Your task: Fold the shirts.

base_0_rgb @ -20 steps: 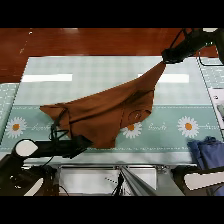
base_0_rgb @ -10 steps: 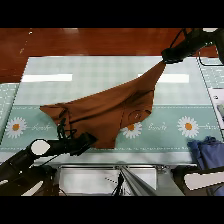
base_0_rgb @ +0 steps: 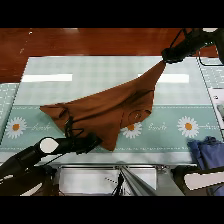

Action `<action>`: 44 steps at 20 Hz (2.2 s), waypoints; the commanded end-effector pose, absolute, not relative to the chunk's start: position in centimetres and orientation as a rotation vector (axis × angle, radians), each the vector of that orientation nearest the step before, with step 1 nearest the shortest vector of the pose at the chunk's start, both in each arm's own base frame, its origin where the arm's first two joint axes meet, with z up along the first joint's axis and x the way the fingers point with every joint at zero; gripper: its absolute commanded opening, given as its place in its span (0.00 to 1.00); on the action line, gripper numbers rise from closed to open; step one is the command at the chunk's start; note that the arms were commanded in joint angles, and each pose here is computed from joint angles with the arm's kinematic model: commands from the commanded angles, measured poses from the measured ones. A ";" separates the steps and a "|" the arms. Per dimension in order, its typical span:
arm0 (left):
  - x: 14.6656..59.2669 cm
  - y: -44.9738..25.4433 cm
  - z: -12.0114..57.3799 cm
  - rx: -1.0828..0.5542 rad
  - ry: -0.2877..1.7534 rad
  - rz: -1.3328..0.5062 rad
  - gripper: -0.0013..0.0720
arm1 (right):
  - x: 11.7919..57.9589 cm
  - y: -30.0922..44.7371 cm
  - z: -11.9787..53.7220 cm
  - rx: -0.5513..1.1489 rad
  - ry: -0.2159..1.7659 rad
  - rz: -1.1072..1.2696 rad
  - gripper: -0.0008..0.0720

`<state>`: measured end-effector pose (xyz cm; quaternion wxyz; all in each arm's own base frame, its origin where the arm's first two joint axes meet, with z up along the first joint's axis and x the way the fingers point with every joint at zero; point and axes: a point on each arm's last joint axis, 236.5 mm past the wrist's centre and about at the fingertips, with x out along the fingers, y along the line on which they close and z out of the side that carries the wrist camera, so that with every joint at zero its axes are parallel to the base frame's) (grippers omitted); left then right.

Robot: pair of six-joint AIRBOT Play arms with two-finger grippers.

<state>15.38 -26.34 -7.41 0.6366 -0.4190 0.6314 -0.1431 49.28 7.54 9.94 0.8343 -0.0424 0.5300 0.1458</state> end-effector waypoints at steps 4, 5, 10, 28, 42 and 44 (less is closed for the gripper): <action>17.6 -29.1 -3.1 -0.893 1.331 -0.494 0.06 | 49.3 7.0 9.8 -0.107 1.127 0.292 0.05; 17.5 -29.0 -3.6 -0.886 1.342 -0.483 0.06 | 49.2 7.0 9.8 -0.107 1.129 0.293 0.05; 14.5 -29.2 -4.6 -0.833 1.468 -0.525 0.32 | 49.3 7.0 9.8 -0.107 1.127 0.293 0.05; 15.2 -24.3 -10.2 -0.803 1.396 -0.251 0.67 | 49.3 7.7 10.0 -0.087 1.121 0.312 0.05; 21.9 -30.1 6.9 -0.842 0.988 -0.643 0.06 | 49.0 6.9 10.3 -0.110 1.125 0.291 0.05; 22.8 -29.3 17.1 -0.892 0.754 -0.771 0.06 | 48.7 6.9 12.2 -0.113 1.083 0.288 0.05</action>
